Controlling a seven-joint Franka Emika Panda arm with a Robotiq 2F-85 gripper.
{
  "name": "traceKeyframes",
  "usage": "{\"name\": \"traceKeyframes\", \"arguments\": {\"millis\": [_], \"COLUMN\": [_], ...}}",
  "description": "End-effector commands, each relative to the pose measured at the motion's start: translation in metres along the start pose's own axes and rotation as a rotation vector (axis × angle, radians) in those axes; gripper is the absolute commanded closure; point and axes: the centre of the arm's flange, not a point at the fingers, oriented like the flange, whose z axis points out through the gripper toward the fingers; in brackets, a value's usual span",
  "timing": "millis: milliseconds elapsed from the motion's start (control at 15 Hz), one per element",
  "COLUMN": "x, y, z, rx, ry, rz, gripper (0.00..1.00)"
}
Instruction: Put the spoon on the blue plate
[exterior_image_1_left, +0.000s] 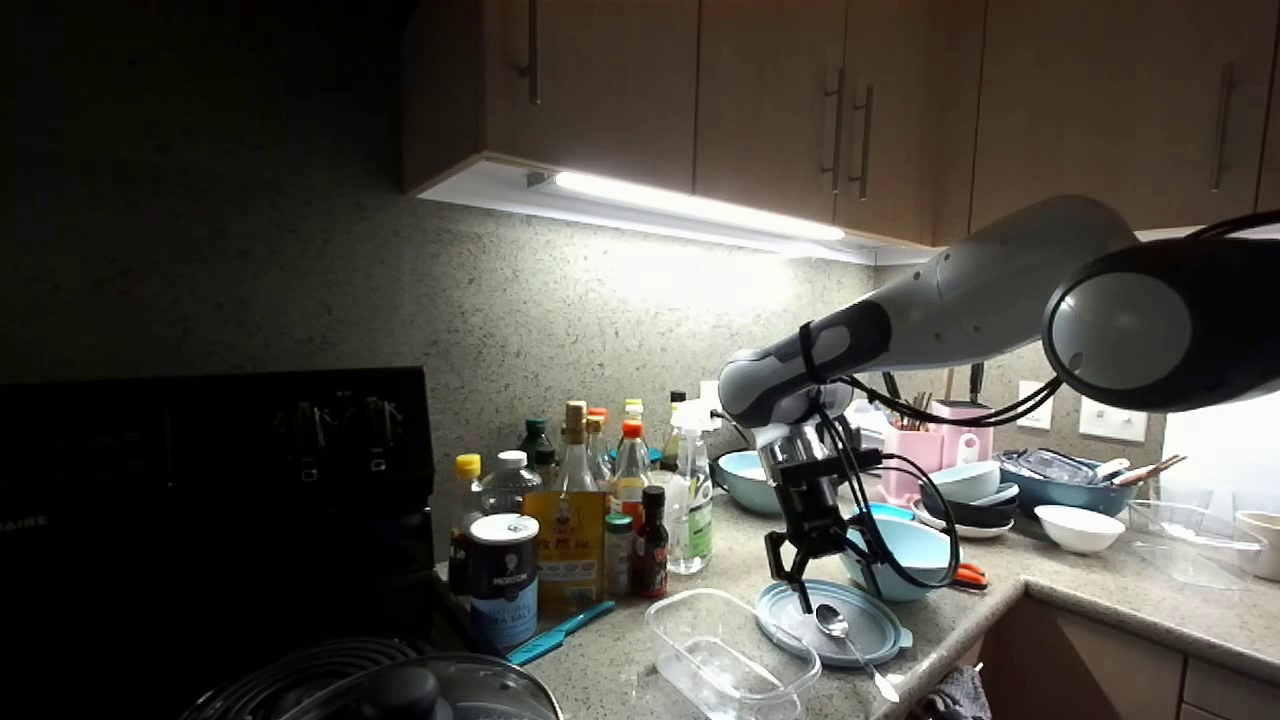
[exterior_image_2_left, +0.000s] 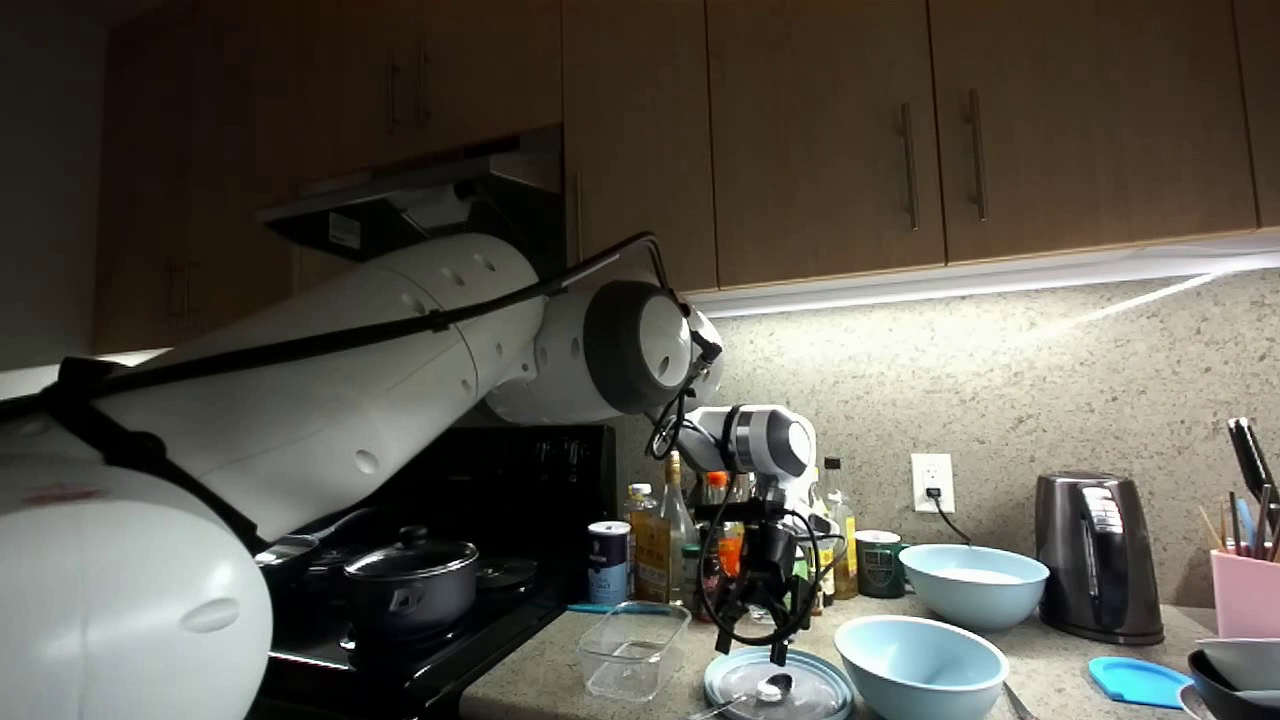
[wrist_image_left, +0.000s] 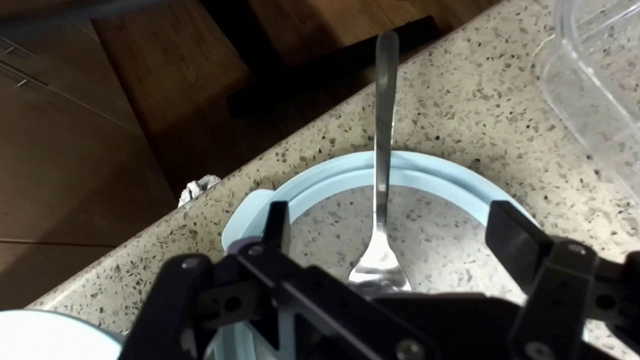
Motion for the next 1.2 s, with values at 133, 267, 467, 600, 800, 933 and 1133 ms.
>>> {"name": "traceKeyframes", "arguments": {"millis": [133,267,467,600,800,933,1133], "x": [0.030,0.022,0.025,0.025,0.025,0.026,0.025], "y": [0.000,0.003,0.002,-0.001,-0.004,-0.004,-0.006], "z": [0.014,0.022,0.022,0.024,0.028,0.028,0.029], "rx": [0.040,0.015,0.017,0.010,-0.007,0.006,0.000], "ry": [-0.021,-0.021,-0.016,-0.018,-0.023,-0.021,-0.021], "rz": [0.049,0.026,0.026,0.027,0.023,0.021,0.019], "gripper": [0.00,0.00,0.00,0.00,0.00,0.00,0.00]}}
